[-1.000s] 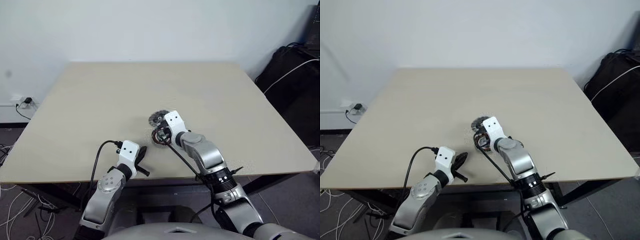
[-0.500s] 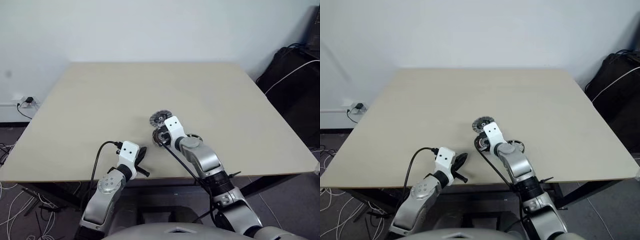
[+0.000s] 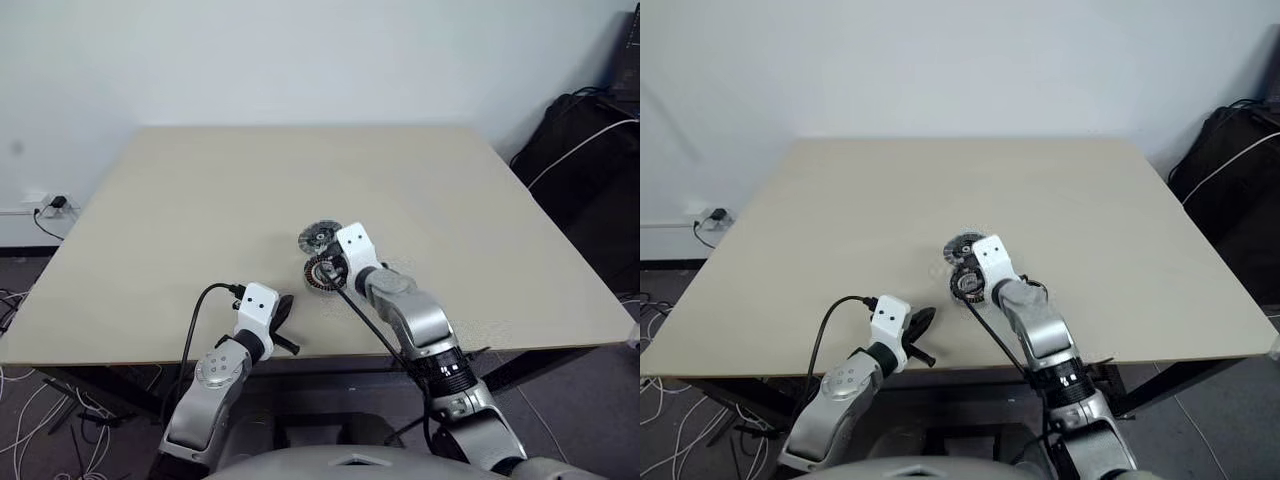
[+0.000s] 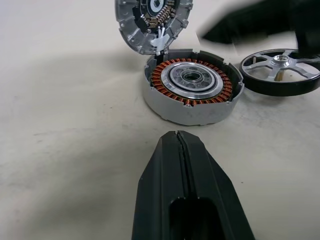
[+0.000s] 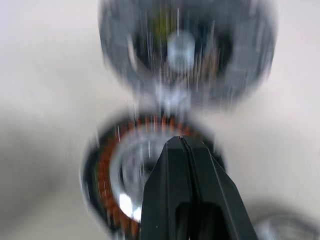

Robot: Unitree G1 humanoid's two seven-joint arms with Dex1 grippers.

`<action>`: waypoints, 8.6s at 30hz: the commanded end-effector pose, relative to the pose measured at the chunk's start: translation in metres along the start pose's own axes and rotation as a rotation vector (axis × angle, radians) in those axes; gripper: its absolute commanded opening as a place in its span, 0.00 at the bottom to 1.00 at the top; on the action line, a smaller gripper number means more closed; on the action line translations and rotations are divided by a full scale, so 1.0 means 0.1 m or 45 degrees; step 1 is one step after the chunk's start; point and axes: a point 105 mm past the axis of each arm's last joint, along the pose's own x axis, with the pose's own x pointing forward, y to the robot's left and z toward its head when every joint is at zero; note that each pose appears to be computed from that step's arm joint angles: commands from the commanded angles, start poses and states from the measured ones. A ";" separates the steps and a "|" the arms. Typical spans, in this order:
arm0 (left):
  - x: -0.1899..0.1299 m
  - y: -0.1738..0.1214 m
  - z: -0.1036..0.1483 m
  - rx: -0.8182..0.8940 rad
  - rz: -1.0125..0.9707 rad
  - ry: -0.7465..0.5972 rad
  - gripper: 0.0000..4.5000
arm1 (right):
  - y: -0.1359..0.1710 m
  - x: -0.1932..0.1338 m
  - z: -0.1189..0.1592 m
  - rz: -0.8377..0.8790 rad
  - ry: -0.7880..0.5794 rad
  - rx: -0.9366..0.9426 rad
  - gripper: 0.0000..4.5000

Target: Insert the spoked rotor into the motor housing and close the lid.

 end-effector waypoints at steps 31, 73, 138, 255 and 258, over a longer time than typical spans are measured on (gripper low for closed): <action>-0.06 0.01 0.11 -0.016 0.005 -0.057 0.00 | -0.70 -0.74 0.17 -0.222 -0.375 0.178 0.08; -0.04 -0.01 0.08 -0.015 -0.026 -0.017 0.00 | -0.70 -0.62 -0.70 -0.130 -0.063 1.516 0.91; -0.15 0.02 0.03 -0.027 0.015 0.009 0.00 | 0.13 -0.18 0.00 0.453 -0.131 1.664 0.09; 0.00 -0.09 0.06 -0.089 0.000 -0.064 0.00 | -0.14 -0.31 -0.06 0.604 0.244 -0.941 0.56; 0.01 -0.09 0.06 -0.089 0.003 -0.067 0.00 | -0.12 -0.31 -0.11 0.658 0.283 -1.012 0.56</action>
